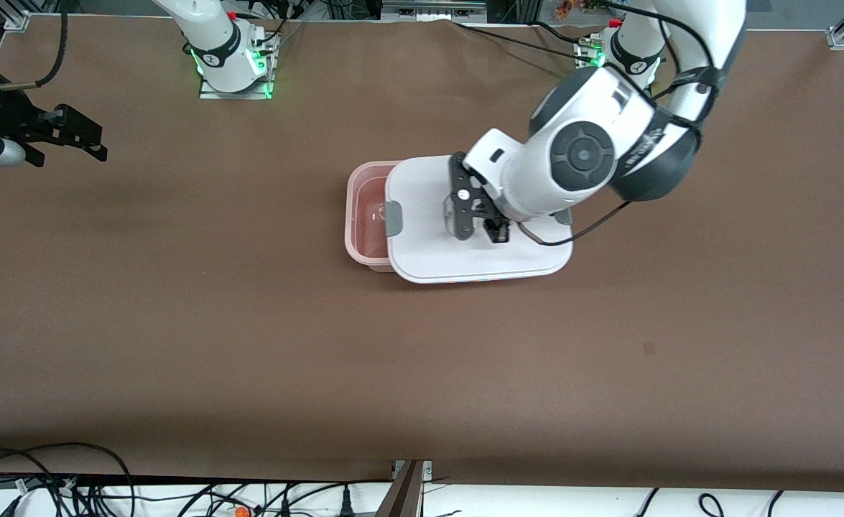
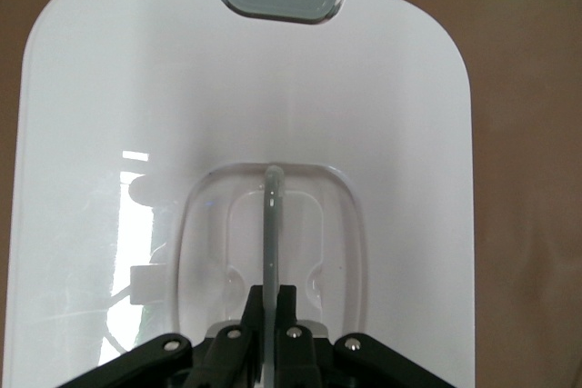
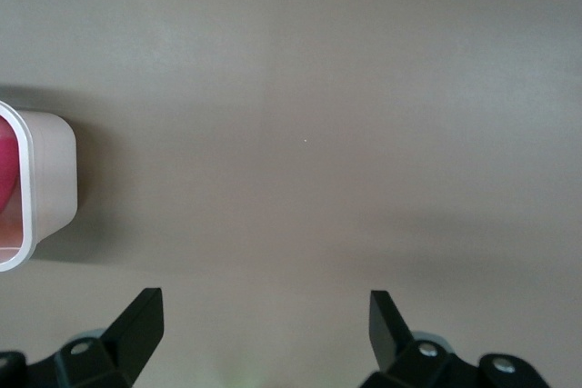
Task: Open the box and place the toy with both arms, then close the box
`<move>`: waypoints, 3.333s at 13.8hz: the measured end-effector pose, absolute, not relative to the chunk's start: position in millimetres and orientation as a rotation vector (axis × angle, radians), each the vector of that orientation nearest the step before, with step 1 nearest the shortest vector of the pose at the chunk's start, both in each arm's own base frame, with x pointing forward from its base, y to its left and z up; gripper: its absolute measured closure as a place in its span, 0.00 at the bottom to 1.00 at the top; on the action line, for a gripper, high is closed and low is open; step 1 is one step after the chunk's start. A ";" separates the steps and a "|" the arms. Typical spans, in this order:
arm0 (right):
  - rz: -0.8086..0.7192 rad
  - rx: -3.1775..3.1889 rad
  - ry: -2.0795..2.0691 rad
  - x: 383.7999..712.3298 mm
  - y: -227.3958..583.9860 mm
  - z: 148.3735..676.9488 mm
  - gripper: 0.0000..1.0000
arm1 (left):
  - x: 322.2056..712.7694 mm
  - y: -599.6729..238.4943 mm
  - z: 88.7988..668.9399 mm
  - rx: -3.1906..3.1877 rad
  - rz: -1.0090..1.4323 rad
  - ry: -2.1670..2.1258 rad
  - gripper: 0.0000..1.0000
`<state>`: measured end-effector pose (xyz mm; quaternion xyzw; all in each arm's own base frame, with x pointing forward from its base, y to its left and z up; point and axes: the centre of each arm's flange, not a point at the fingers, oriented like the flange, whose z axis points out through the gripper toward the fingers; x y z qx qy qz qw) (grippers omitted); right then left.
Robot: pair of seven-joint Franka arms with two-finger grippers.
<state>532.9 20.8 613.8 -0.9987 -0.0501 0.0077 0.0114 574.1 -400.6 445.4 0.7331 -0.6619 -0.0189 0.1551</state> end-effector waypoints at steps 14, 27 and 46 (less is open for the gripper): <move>0.072 -3.115 -0.180 548.4 30.1 615.3 0.00 | 500.2 -477.3 349.0 2.159 -0.052 -1.858 0.93; 0.099 -3.115 -0.178 545.9 29.3 617.0 0.00 | 500.1 -481.0 350.7 2.184 0.007 -1.988 0.93; 0.102 -3.116 -0.181 546.1 30.2 616.3 0.00 | 510.4 -434.8 423.1 2.298 -0.077 -1.921 0.33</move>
